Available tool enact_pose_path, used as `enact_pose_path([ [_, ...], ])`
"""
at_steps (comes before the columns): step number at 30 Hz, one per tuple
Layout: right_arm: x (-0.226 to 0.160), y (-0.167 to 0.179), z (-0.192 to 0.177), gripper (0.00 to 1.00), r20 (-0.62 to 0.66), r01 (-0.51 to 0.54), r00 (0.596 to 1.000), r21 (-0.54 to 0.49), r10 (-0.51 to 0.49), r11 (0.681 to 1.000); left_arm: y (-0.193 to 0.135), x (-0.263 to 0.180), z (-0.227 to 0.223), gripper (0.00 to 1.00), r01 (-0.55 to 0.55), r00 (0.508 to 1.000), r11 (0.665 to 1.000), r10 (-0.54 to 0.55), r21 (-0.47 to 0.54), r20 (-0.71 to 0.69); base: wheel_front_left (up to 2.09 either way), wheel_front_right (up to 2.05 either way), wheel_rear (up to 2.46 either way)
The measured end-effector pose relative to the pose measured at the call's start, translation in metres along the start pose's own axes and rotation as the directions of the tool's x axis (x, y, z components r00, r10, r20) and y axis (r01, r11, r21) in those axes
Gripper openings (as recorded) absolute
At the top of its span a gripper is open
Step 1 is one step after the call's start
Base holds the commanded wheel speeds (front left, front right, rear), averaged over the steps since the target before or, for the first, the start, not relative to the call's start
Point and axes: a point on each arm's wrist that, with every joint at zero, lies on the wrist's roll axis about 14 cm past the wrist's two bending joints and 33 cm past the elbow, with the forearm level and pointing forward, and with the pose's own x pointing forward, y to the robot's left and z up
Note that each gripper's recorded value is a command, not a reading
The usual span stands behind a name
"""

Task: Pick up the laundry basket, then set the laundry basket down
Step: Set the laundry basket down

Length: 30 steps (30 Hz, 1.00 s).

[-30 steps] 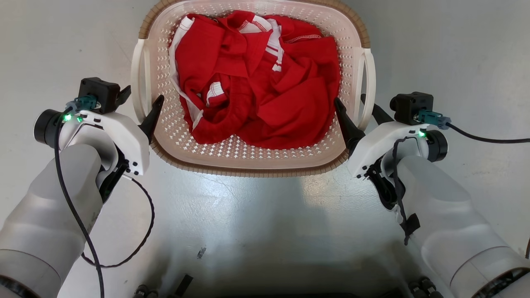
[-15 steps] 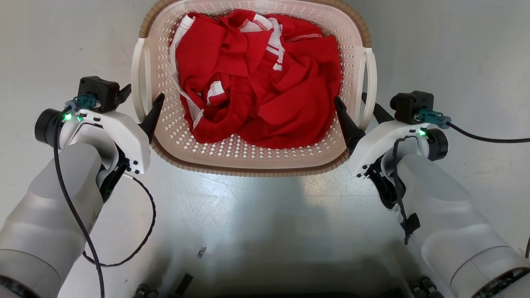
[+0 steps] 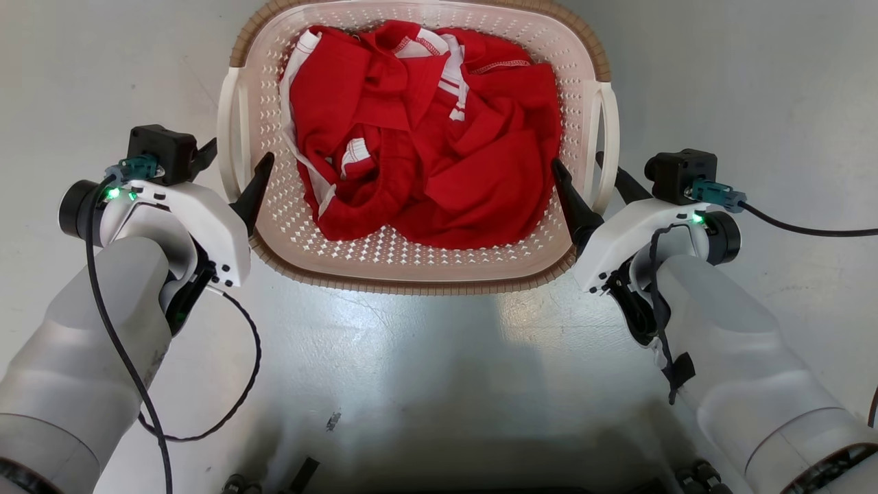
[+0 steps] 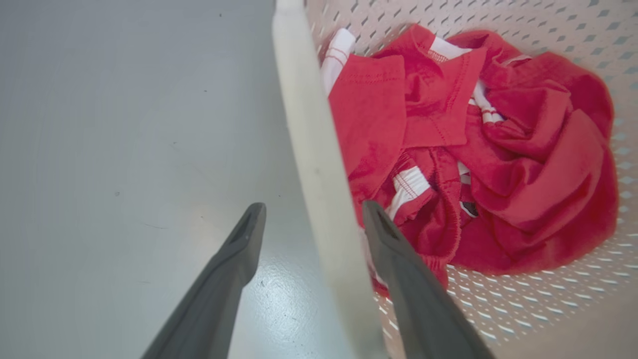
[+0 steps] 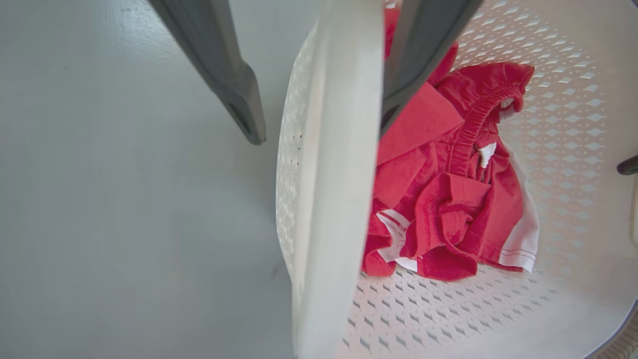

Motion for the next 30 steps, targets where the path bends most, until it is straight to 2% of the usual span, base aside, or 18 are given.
enact_pose_path([
  [19, -0.004, 0.007, 0.025, 1.0, 0.065, -0.014, 0.998, -0.017, 0.015, 1.0, -0.013, -0.003, 0.022, 1.0, 0.033, 0.998, 0.999, -0.032, -0.019, 0.059, 0.0, 0.0, 0.0],
  [30, -0.019, 0.008, 0.049, 1.0, 0.122, 0.004, 0.992, -0.039, 0.001, 0.999, -0.02, -0.02, 0.037, 1.0, 0.035, 0.994, 0.999, -0.033, -0.023, 0.1, 0.0, 0.0, 0.0],
])
